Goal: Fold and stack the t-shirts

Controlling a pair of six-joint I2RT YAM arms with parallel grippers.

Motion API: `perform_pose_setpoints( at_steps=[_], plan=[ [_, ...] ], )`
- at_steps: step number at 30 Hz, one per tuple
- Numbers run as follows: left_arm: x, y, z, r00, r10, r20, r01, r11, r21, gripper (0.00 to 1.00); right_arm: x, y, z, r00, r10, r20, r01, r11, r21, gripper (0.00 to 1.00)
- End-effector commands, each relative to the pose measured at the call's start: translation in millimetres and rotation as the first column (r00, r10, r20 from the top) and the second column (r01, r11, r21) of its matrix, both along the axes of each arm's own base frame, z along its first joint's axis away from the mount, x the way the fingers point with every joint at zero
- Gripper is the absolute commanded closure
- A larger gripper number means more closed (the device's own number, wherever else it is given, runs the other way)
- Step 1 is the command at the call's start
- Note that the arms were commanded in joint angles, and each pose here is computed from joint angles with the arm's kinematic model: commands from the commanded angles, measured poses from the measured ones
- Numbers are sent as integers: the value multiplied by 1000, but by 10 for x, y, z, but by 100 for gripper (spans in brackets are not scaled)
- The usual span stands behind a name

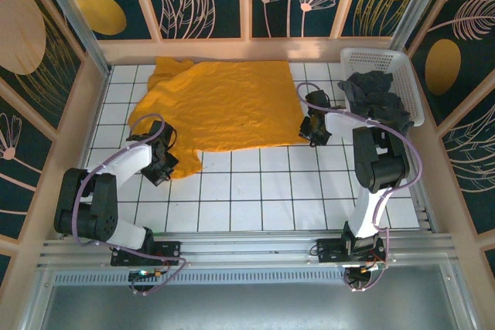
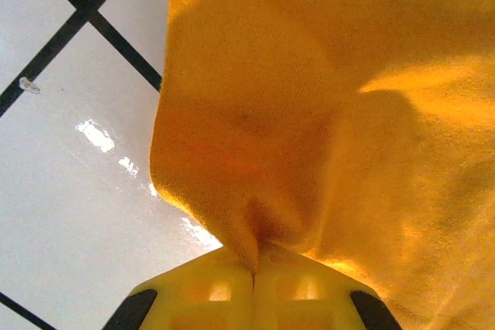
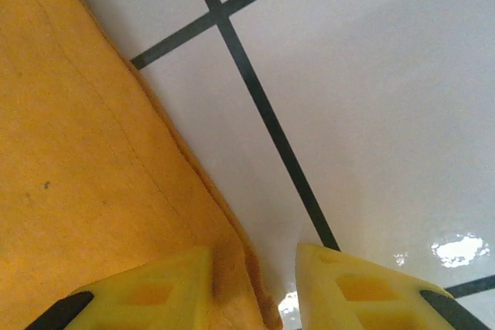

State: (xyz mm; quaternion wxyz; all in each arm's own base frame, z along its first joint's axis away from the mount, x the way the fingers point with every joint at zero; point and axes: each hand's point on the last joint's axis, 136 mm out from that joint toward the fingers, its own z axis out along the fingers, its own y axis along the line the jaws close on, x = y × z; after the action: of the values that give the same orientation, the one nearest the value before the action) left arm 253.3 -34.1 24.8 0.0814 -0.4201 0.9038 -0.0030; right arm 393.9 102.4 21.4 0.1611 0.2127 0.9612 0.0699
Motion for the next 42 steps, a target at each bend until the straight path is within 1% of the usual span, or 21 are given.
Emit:
perform_pose_setpoints(
  at_steps=[1, 4, 8, 12, 14, 16, 19, 20, 22, 26, 30, 33, 36, 42],
  plan=[
    [-27, 35, 68, 1000, -16, -7, 17, 1000, 25, 100, -120, 37, 1, 997, -21, -68, 21, 1000, -3, 62],
    [-27, 36, 72, 1000, -14, -4, 14, 1000, 24, 100, -209, 48, 6, 995, -19, -99, 18, 1000, -13, 54],
    [-34, 23, 55, 1000, -10, -3, 10, 1000, 15, 100, -257, 37, -76, 994, -6, -110, 2, 1000, -30, 52],
    [-26, 16, 53, 1000, -11, 0, 11, 1000, 12, 100, -220, 48, -190, 992, 12, -122, -16, 999, -38, 53],
    [-24, 16, 52, 1000, -11, -1, 11, 1000, 12, 100, -168, 49, -232, 993, 18, -116, -23, 999, -45, 59],
    [-34, 20, 56, 1000, -14, -2, 14, 1000, 14, 100, -88, 53, -238, 995, 24, -101, -29, 998, -53, 72],
    [-38, 21, 73, 1000, -19, -2, 19, 1000, 14, 100, -27, 3, -175, 997, 11, -79, -18, 996, -84, 95],
    [-47, 20, 78, 1000, -23, -5, 23, 1000, 14, 100, -33, -28, -151, 997, 0, -72, -7, 995, -98, 100],
    [-79, 17, 91, 1000, -26, -15, 26, 1000, 11, 100, -103, -142, -115, 997, -37, -70, 27, 991, -132, 100],
    [-231, -63, 106, 999, -24, -45, 22, 999, -49, 100, -424, -394, -87, 987, -116, -113, 94, 978, -187, 100],
    [-482, -130, 117, 997, -13, -77, 5, 994, -113, 100, -808, -484, -79, 976, -133, -175, 97, 975, -198, 100],
    [-643, -151, 123, 993, -39, -107, 25, 990, -136, 100, -1118, -547, -68, 964, -141, -225, 95, 974, -204, 100],
    [-852, -142, 125, 986, -53, -156, 30, 989, -146, 100, -1391, -555, -49, 954, -125, -272, 77, 981, -180, 100],
    [-1234, -97, 135, 981, -37, -192, 7, 987, -158, 100, -1832, -521, 48, 934, -86, -347, 48, 992, -116, 100]
  ],
)
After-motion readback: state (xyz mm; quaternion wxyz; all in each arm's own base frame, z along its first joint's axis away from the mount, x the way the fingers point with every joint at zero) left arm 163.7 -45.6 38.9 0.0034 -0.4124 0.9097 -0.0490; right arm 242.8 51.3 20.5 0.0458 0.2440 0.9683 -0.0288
